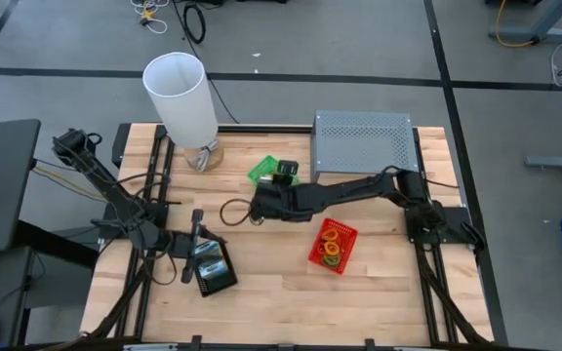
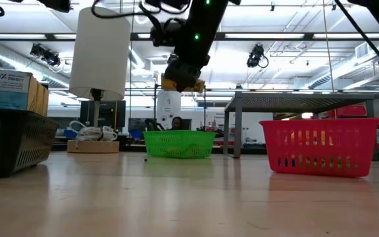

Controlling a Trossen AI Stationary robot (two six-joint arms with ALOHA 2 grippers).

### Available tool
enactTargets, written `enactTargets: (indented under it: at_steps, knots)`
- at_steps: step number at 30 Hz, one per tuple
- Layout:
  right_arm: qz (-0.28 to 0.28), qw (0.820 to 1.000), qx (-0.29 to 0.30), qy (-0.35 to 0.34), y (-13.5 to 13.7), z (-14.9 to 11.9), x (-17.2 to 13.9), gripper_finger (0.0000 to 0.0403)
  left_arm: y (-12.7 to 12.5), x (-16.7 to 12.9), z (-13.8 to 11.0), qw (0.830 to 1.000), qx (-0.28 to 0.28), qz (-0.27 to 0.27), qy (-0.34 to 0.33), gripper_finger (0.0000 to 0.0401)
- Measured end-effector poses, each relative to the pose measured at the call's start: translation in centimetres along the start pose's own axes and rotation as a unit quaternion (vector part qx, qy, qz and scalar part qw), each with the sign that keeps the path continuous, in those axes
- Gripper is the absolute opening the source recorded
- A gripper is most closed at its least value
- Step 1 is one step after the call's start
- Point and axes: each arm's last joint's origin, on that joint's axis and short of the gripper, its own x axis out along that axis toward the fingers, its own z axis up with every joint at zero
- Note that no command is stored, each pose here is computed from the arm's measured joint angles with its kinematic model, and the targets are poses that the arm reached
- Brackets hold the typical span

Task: Pick & Place Office Desk Supplies
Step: Put the yellow crayon pack into the black bin

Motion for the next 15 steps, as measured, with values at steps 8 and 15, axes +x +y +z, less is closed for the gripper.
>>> enactTargets:
  at_steps: [8, 15]
  knots:
    - [0.074, 0.997, -0.014, 0.011, -2.7, -0.1, 3.6, 0.0064, 0.6, -0.1, 0.1, 0.996, 0.023, 0.086, 0.014, 0.0181]
    - [0.233, 0.971, -0.031, -0.037, -3.3, 0.2, 4.9, 0.0064, 0.8, -0.1, 0.1, 0.989, 0.05, 0.134, 0.032, 0.0181]
